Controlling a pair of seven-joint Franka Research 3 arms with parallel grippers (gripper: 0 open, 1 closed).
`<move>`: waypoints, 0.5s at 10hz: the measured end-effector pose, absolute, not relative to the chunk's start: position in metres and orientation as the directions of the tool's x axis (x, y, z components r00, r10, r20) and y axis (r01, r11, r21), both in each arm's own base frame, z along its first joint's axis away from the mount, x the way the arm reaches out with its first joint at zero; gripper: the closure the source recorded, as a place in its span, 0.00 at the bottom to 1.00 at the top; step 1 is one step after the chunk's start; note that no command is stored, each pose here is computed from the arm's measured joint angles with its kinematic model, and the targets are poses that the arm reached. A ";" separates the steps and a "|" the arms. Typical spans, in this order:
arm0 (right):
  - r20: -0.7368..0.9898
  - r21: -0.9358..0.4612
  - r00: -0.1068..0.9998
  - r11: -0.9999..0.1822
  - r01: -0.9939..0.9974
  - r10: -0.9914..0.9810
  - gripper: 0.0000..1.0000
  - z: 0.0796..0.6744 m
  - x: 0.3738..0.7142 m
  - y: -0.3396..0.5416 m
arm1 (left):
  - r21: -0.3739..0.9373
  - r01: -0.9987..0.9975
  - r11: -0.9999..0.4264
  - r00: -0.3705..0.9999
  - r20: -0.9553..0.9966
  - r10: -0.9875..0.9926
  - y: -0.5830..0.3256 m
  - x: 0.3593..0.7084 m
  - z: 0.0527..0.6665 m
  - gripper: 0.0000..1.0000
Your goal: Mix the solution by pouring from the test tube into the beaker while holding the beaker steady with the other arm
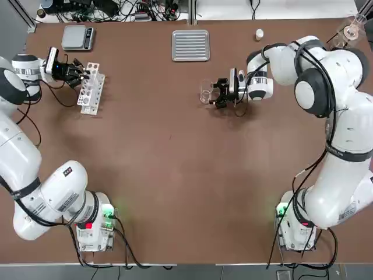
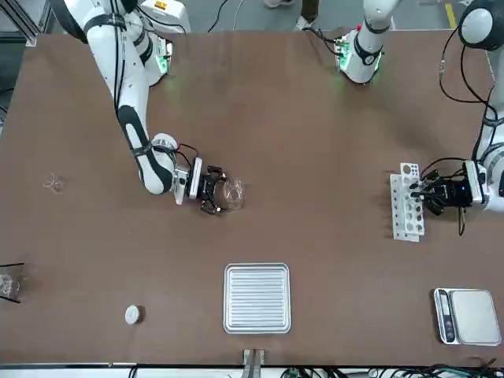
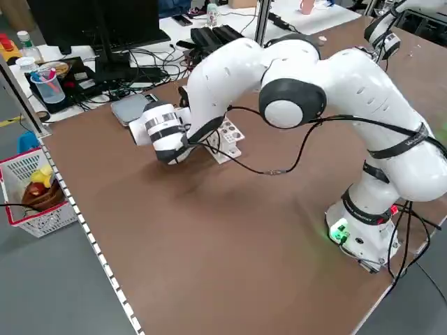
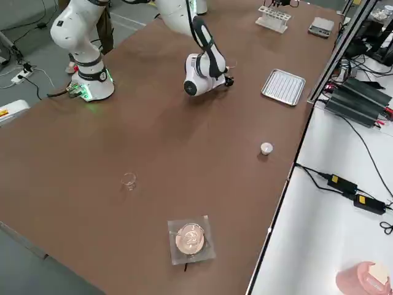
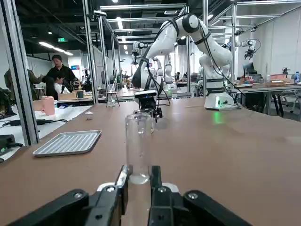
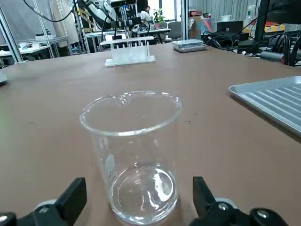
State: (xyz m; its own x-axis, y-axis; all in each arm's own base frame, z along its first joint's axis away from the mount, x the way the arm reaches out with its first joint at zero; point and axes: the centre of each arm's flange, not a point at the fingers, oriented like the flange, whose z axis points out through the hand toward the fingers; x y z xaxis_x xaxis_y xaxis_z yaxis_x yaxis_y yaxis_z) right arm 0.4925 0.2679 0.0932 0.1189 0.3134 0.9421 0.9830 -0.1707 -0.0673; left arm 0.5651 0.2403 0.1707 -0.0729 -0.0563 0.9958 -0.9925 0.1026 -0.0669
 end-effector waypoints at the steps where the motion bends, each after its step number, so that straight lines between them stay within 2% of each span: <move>1: 0.943 -0.068 0.119 -0.171 0.983 0.311 0.00 0.093 0.492 0.270 | -0.065 -0.992 0.107 -0.071 0.996 -0.052 0.240 0.565 0.173 0.78; 5: 0.946 -0.067 0.116 -0.169 0.983 0.304 0.01 0.093 0.491 0.281 | -0.059 -0.991 0.120 -0.065 0.996 -0.055 0.239 0.567 0.188 0.78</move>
State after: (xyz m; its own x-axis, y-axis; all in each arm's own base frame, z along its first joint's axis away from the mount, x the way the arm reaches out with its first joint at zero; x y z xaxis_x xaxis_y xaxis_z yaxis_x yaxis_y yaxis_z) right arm 0.4912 0.2809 0.0931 0.1164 0.3038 0.9456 0.9833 -0.1693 -0.0666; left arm 0.5666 0.2389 0.1877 -0.0655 -0.0549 0.9963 -0.9911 0.1199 -0.0585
